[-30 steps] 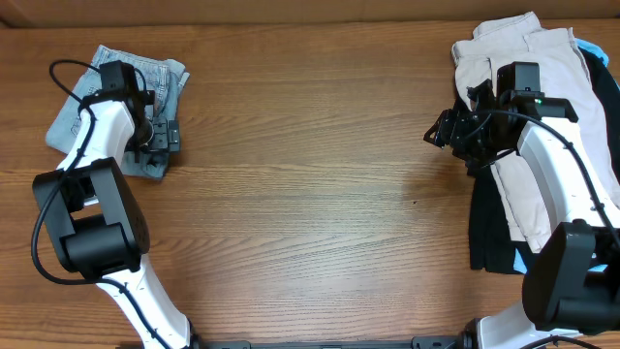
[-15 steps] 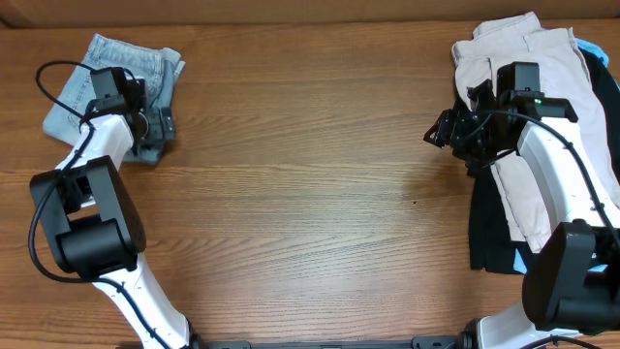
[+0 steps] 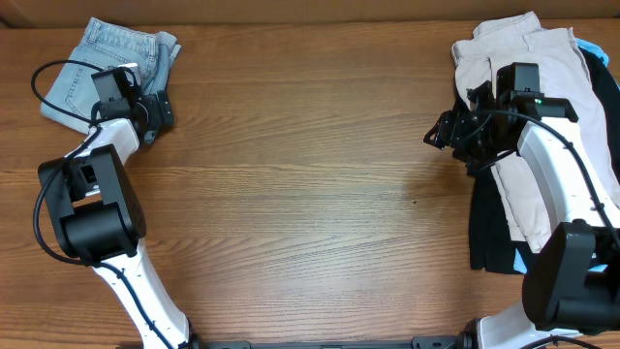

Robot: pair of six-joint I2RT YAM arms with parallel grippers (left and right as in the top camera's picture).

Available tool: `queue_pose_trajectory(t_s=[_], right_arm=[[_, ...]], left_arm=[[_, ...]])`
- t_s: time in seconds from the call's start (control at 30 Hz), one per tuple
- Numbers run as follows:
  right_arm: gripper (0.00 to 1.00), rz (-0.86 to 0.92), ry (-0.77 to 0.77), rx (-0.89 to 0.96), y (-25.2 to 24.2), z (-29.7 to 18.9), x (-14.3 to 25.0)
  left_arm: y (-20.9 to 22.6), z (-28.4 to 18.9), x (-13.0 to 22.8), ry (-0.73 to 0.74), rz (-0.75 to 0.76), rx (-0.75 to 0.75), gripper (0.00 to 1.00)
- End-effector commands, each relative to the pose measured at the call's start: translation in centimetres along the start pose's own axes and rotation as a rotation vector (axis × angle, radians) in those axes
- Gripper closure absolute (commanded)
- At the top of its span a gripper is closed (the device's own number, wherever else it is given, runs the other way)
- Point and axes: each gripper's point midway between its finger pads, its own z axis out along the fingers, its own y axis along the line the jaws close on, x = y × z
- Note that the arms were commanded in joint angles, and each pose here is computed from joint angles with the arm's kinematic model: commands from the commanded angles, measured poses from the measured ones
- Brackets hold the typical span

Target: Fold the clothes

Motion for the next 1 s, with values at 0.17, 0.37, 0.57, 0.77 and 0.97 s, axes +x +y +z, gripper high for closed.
queue_pose_trajectory(t_s=[0.17,0.37,0.57,0.77,0.97], right_arm=[[0.25,-0.027,-0.063,-0.007,1.0,-1.9,-1.1],[0.25,-0.028,-0.063,-0.007,1.0,-1.9,-1.1],[0.25,-0.027,-0.063,-0.007,1.0,-1.9,-1.1],[0.25,-0.027,-0.062,-0.007,1.0,-1.9,-1.1],[0.25,-0.027,-0.062,-0.007,1.0,-1.9,-1.1]], left_arm=[[3.0,2.0,3.6,0.08,-0.373,0.011,0.0],[5.3,1.9,3.9,0.078,-0.452,0.021,0.0],[6.9,1.7,4.6,0.097,-0.491,0.001,0.0],[5.7,1.6,4.3,0.095,-0.409,0.056,0.0],[4.0,-1.9,-1.1,-0.007,-0.19,0.125,0.01]])
